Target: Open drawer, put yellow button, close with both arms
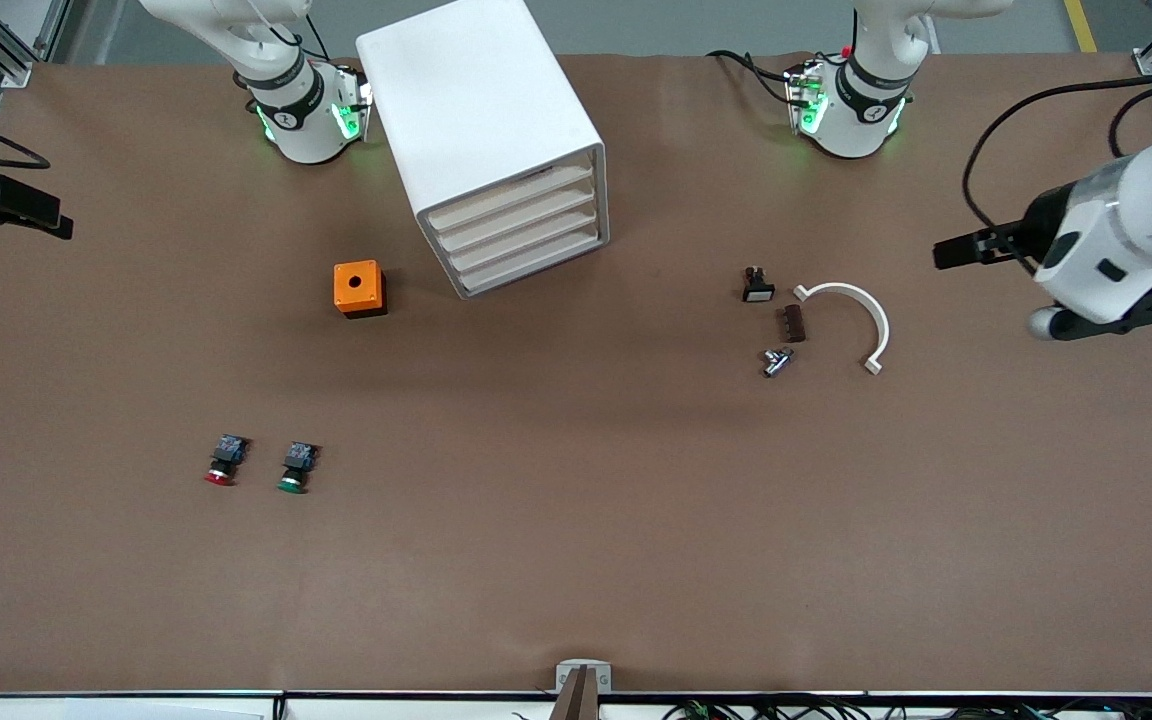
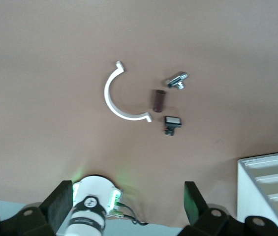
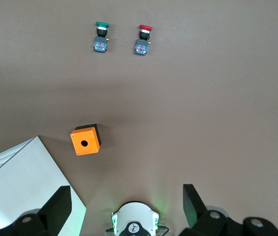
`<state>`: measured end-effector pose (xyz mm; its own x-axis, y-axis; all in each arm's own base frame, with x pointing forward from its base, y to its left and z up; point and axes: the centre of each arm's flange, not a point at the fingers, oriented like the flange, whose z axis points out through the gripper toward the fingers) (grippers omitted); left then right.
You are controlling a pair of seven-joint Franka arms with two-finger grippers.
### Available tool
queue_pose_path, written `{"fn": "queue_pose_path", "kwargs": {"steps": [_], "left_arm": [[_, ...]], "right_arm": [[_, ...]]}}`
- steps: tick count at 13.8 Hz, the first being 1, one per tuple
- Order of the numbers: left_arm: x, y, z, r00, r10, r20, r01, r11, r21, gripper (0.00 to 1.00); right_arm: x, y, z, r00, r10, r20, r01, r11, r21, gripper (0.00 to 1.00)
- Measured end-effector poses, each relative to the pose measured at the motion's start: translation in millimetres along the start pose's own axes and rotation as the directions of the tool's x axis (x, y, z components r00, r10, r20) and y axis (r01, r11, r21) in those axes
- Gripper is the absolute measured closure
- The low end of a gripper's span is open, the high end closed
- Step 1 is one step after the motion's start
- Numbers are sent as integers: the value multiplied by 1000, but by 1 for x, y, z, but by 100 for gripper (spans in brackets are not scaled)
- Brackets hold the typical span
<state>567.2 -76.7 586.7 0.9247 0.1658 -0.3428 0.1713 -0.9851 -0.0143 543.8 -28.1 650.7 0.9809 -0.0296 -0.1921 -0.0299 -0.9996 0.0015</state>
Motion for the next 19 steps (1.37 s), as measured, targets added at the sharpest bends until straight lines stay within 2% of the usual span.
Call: {"fn": "queue_pose_path", "kwargs": {"steps": [3,6,10,13,19], "left_arm": [[-1,-27,3,1000,17,-25,-18,1000,-22,0],[-5,-38,19,993,24,-116,-30,999,-46,0],[-22,-48,43,977,32,-210,-36,999,-14,0],[-27,-41,36,960,48,-274,-49,999,2,0],[-35,-34,23,945,63,-321,-62,998,12,0]], "right_arm": [[-8,1,1,998,0,-57,1,1000,2,0],[-26,2,6,993,-1,-120,2,1000,5,0],[-39,2,9,992,-2,-130,3,1000,7,0],[-38,2,12,992,-2,-130,3,1000,8,0],[-35,0,8,986,-2,-165,6,1000,25,0]]}}
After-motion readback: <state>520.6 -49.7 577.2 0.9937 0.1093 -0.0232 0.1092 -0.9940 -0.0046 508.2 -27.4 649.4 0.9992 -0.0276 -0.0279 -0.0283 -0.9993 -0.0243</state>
